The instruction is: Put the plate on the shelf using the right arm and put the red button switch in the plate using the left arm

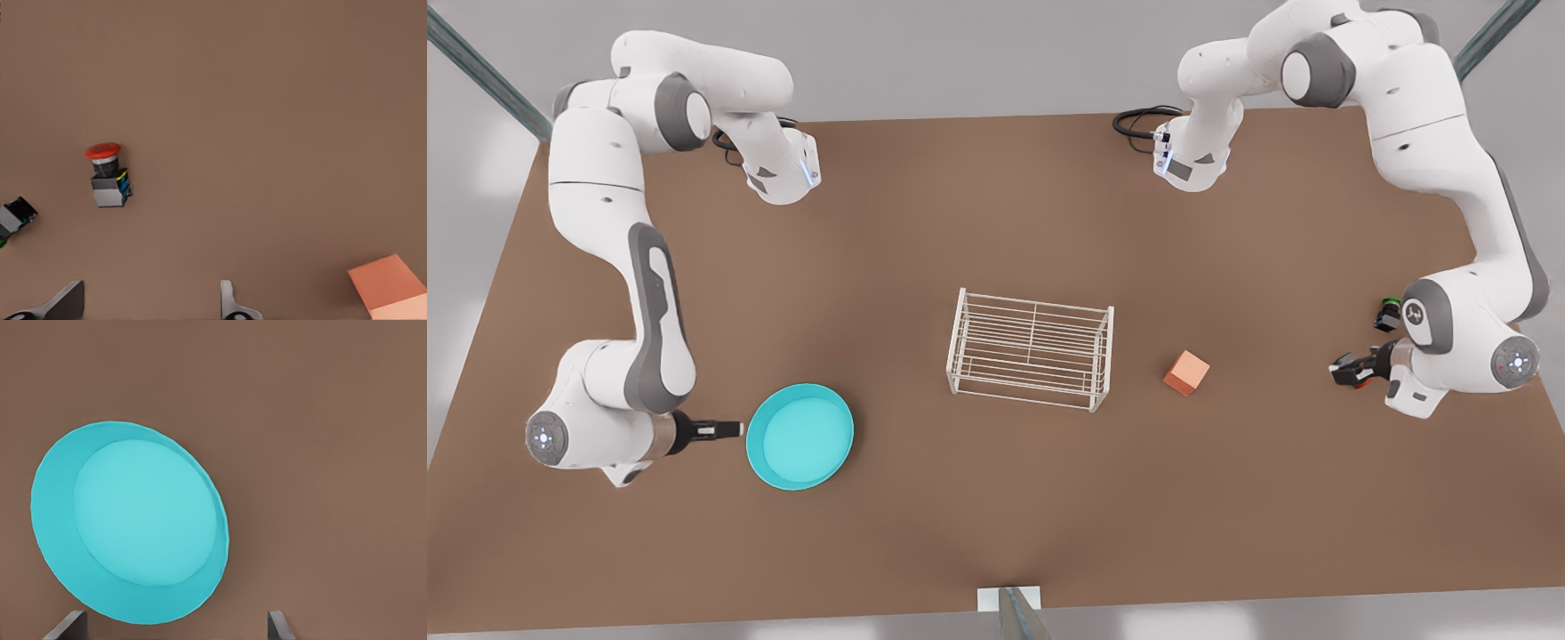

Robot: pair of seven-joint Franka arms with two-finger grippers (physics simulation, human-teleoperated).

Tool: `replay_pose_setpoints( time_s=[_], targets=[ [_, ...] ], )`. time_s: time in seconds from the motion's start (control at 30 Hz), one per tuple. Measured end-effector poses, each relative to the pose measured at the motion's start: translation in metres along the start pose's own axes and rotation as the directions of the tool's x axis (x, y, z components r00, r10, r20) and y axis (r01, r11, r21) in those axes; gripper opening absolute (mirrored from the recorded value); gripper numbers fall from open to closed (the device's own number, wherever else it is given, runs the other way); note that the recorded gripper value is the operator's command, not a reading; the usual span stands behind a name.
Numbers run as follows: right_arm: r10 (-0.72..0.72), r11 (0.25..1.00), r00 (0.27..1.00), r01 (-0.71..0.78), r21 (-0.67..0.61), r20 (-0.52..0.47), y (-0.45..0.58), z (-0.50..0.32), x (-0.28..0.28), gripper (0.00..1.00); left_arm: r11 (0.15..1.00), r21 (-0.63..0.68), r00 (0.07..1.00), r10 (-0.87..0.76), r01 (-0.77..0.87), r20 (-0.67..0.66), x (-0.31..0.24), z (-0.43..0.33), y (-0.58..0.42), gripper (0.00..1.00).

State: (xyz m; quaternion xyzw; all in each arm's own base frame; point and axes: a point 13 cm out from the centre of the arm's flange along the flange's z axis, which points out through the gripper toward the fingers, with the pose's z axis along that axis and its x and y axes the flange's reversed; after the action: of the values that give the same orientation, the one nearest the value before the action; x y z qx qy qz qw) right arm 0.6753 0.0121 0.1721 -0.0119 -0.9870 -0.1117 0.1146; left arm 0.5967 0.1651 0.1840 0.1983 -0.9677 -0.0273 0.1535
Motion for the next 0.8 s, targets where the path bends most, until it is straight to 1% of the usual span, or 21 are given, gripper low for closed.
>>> replay_pose_setpoints(
  time_s=[0.07, 0.13, 0.3, 0.47, 0.63, 0.7, 0.8],
  targets=[
    [-0.001, 1.0, 1.0, 0.001, -0.009, -0.009, 0.005, 0.031, 0.01, 1.0, 0.999, 0.005, 0.998, -0.05, 0.05, 0.032, -0.019, 0.039, 0.027, 1.0],
    [0.004, 1.0, 1.0, -0.004, -0.01, -0.009, 0.004, 0.053, 0.019, 1.0, 0.996, 0.023, 0.993, -0.091, 0.089, 0.072, -0.031, 0.058, 0.045, 1.0],
    [0.025, 1.0, 0.999, -0.025, -0.003, 0.041, -0.018, 0.074, 0.012, 1.0, 0.987, 0.046, 0.983, -0.155, 0.151, 0.1, -0.029, 0.109, 0.073, 1.0],
    [0.054, 0.998, 0.996, -0.052, -0.024, 0.067, -0.031, 0.114, -0.003, 1.0, 0.982, 0.076, 0.973, -0.185, 0.175, 0.138, -0.037, 0.131, 0.082, 1.0],
    [0.068, 0.997, 0.993, -0.064, -0.051, 0.094, -0.027, 0.118, -0.01, 1.0, 0.976, 0.11, 0.968, -0.205, 0.19, 0.148, -0.042, 0.144, 0.078, 1.0],
    [0.063, 0.997, 0.994, -0.058, -0.057, 0.093, -0.022, 0.119, -0.01, 0.97, 0.975, 0.117, 0.966, -0.207, 0.19, 0.154, -0.044, 0.145, 0.078, 1.0],
    [0.053, 0.997, 0.995, -0.048, -0.061, 0.084, -0.014, 0.121, -0.008, 0.87, 0.974, 0.124, 0.965, -0.208, 0.189, 0.161, -0.046, 0.144, 0.081, 1.0]
  ],
)
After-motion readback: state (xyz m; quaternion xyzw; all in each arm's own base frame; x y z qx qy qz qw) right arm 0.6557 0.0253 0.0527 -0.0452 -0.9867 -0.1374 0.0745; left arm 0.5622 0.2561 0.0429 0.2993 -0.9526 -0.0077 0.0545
